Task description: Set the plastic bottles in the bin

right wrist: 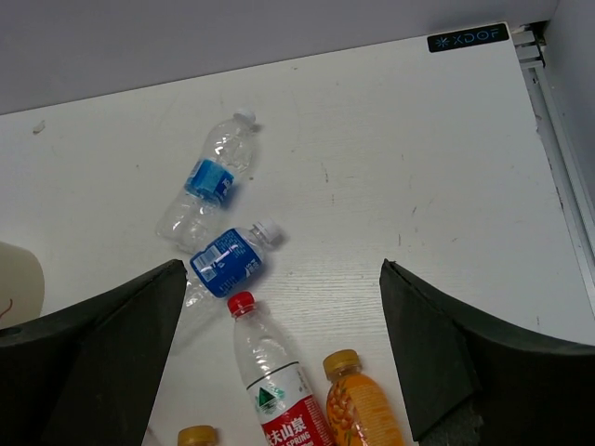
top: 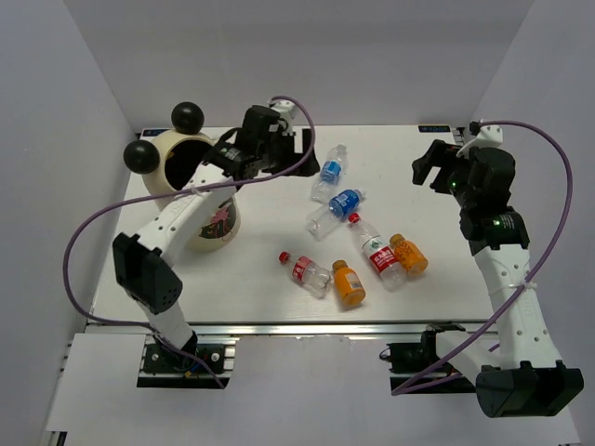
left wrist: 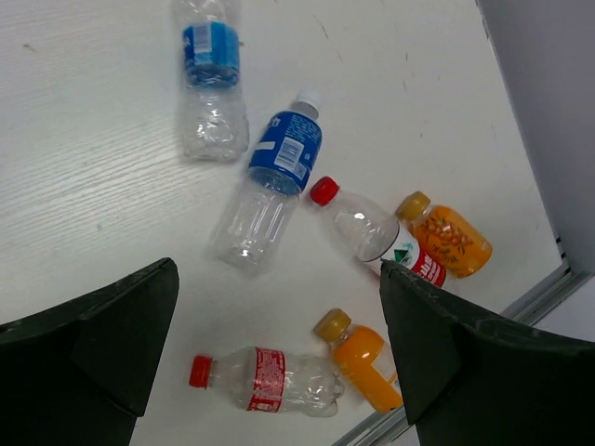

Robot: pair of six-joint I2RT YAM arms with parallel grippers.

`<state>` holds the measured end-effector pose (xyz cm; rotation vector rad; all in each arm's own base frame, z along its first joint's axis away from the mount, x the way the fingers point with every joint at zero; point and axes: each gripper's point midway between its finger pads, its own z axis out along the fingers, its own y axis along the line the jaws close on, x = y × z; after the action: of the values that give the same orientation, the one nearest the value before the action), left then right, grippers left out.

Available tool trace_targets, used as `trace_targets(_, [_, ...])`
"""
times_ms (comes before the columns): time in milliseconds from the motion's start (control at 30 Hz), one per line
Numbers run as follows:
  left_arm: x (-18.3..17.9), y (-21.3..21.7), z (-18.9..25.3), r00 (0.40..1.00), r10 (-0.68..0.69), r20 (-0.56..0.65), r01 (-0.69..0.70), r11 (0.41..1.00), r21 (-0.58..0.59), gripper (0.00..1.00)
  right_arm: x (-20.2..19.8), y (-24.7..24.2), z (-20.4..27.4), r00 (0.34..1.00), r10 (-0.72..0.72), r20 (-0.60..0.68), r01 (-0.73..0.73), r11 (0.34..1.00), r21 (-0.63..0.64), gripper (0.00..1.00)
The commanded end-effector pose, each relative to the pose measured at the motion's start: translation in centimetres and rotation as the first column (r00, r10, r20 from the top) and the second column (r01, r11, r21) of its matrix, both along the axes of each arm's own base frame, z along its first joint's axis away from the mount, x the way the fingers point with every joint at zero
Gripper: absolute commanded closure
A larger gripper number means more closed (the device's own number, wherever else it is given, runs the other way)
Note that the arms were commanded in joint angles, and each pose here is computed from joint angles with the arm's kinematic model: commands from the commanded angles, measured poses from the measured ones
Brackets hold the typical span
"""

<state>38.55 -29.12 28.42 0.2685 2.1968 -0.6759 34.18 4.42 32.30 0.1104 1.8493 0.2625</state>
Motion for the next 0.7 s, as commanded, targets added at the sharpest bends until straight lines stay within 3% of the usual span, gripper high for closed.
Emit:
trace_targets(0, [-0.9, -3.5, -1.1, 0.984, -0.175, 0.018, 0.174, 0.984, 0.03, 0.02, -0.4, -0.6, 1.0, 0.999, -0.019, 0.044, 0.02, 0.999, -0.025, 0.11])
trace_targets(133, [-1.0, -6.7, -8.0, 0.95, -0.306, -0.061, 0.312, 0.936, 0.165, 0.02, -0.4, -0.8, -0.1, 1.0, -0.023, 0.016, 0.023, 0.999, -0.043, 0.11])
trace_targets(233, [-1.5, -9.3, -10.9, 0.917, -0.394, -0.058, 0.396, 0.885, 0.246, 0.02, -0.3, -0.6, -0.6, 1.0, -0.011, 0.003, 0.012, 0.999, -0.044, 0.11])
trace_targets(500, [2.0, -11.8, -15.2, 0.918, -0.396, -0.023, 0.385, 0.875, 0.293, 0.02, -0.5, -0.6, -1.0, 1.0, 0.002, 0.006, -0.002, 0.998, -0.063, 0.11])
trace_targets(667, [3.6, -10.3, -18.4, 0.942, -0.333, -0.052, 0.324, 0.853, 0.409, 0.02, -0.9, -0.8, -0.9, 1.0, -0.003, 0.018, 0.005, 0.997, -0.077, 0.11])
